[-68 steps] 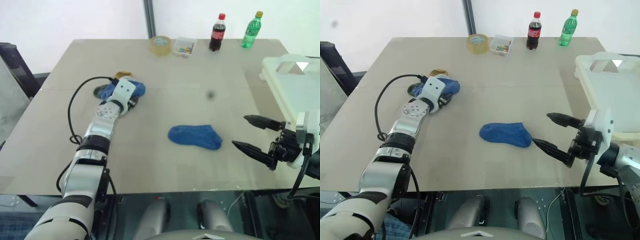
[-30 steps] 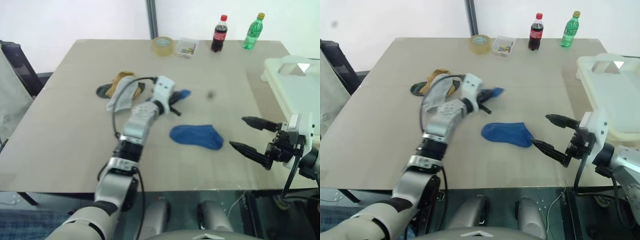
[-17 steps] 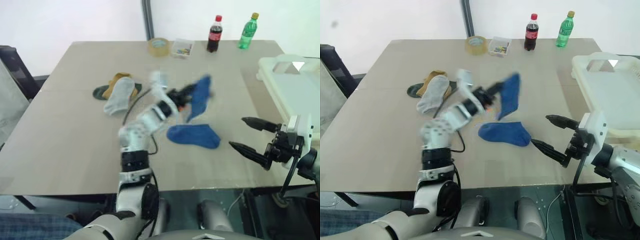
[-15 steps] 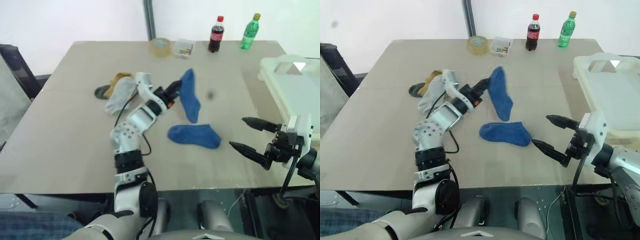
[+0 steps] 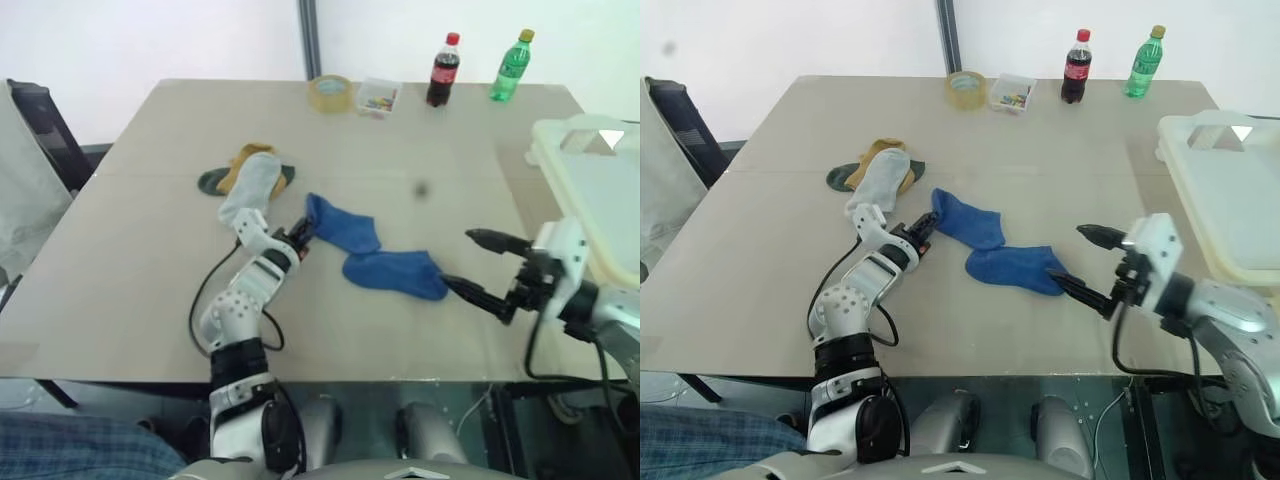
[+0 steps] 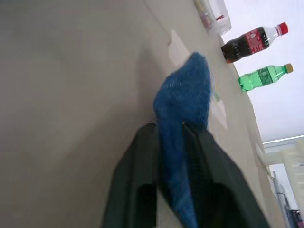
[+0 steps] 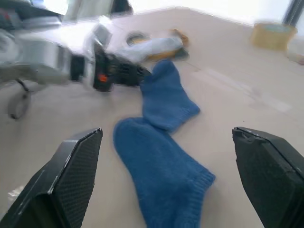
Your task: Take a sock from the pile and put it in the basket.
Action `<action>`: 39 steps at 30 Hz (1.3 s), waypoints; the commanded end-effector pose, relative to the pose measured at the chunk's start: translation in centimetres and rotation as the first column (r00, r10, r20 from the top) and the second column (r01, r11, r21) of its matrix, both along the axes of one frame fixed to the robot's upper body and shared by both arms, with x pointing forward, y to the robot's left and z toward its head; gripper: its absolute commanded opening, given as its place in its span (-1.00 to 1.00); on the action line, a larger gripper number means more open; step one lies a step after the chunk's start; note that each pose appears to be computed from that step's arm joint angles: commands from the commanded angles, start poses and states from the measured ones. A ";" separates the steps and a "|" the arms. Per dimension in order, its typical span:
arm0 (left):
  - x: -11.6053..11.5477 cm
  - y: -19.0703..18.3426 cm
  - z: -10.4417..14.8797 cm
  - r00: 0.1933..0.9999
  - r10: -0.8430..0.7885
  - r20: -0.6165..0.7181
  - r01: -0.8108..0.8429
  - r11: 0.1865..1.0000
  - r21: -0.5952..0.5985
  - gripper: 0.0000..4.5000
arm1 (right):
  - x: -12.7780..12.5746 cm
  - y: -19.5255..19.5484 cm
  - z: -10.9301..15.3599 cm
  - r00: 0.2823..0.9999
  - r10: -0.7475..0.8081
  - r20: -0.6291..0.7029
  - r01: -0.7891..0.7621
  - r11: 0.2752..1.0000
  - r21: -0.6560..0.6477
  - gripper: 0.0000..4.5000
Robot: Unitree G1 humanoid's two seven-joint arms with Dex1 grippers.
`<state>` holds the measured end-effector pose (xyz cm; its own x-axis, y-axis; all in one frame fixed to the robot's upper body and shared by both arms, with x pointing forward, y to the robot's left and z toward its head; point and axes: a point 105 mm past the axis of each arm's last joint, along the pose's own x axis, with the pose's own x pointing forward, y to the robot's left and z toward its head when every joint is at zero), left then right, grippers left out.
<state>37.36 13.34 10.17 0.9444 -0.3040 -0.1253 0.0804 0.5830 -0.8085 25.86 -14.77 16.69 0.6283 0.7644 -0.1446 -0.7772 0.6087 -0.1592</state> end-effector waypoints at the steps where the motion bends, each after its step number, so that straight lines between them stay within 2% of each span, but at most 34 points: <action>1: -1.1 0.9 -1.6 0.998 0.014 -0.065 -0.011 0.999 0.047 0.31 | 2.0 0.8 0.0 0.996 -0.085 -0.022 0.085 0.996 0.011 1.00; 4: -1.7 1.7 -2.2 0.997 -0.010 -0.075 0.017 0.996 0.092 0.96 | 3.7 2.0 -0.9 0.984 -0.137 -0.113 0.138 0.990 0.003 1.00; 7: -2.0 3.3 -1.9 0.998 -0.034 -0.051 0.043 0.980 0.193 0.99 | 5.8 4.0 -2.3 0.956 -0.161 -0.245 0.171 0.985 0.020 1.00; 12: -1.7 4.8 -0.4 0.998 -0.063 0.010 0.057 0.951 0.303 0.99 | 7.1 7.9 -3.0 0.914 -0.086 -0.397 0.144 0.983 0.118 1.00; 15: -1.7 5.3 -0.2 0.998 -0.065 0.024 0.053 0.941 0.333 0.99 | 8.0 9.9 -3.0 0.886 -0.058 -0.461 0.157 0.971 0.181 1.00; 18: -1.7 5.2 -0.4 0.997 -0.069 0.021 0.058 0.941 0.334 0.99 | 8.6 10.8 -3.2 0.873 -0.051 -0.485 0.162 0.968 0.191 1.00; 21: -2.2 4.6 -0.8 0.996 -0.082 0.017 0.072 0.936 0.345 1.00 | 9.1 11.9 -4.4 0.826 -0.052 -0.561 0.183 0.967 0.179 0.66; 23: -2.4 4.4 -0.9 0.996 -0.090 0.015 0.079 0.933 0.350 1.00 | 9.1 12.4 -5.1 0.809 -0.058 -0.585 0.172 0.975 0.142 0.27; 24: -2.4 4.3 -0.9 0.996 -0.092 0.016 0.080 0.932 0.353 1.00 | 9.1 12.6 -5.3 0.802 -0.054 -0.595 0.166 0.977 0.135 0.16; 25: -2.5 4.3 -0.9 0.996 -0.092 0.017 0.080 0.932 0.354 1.00 | 9.0 12.9 -5.3 0.795 -0.042 -0.606 0.156 0.978 0.137 -0.07; 26: -2.5 4.2 -1.0 0.996 -0.092 0.018 0.080 0.932 0.354 1.00 | 8.9 13.2 -5.2 0.793 -0.030 -0.608 0.142 0.980 0.137 -0.21; 27: -2.5 4.2 -1.0 0.996 -0.091 0.018 0.079 0.932 0.354 1.00 | 8.9 13.5 -5.1 0.793 -0.019 -0.609 0.132 0.981 0.140 -0.47; 29: -2.6 4.1 -1.0 0.996 -0.090 0.018 0.077 0.932 0.354 1.00 | 8.9 14.0 -4.9 0.793 -0.004 -0.609 0.119 0.982 0.148 -0.70; 30: -2.6 4.1 -1.0 0.996 -0.089 0.019 0.076 0.932 0.353 1.00 | 8.9 14.1 -4.8 0.795 0.001 -0.607 0.114 0.982 0.151 -0.89; 31: -2.6 4.1 -1.1 0.996 -0.087 0.019 0.075 0.933 0.353 1.00 | 9.0 14.3 -4.7 0.796 0.003 -0.605 0.112 0.982 0.153 -0.95; 34: -2.7 4.1 -1.0 0.995 -0.092 0.026 0.076 0.926 0.369 1.00 | 9.2 14.4 -4.5 0.802 0.005 -0.598 0.109 0.982 0.154 -0.95; 39: -1.7 5.3 1.4 0.985 -0.110 0.135 0.028 0.864 0.503 1.00 | 9.1 13.1 -2.9 0.826 0.009 -0.564 0.097 0.983 0.157 -0.95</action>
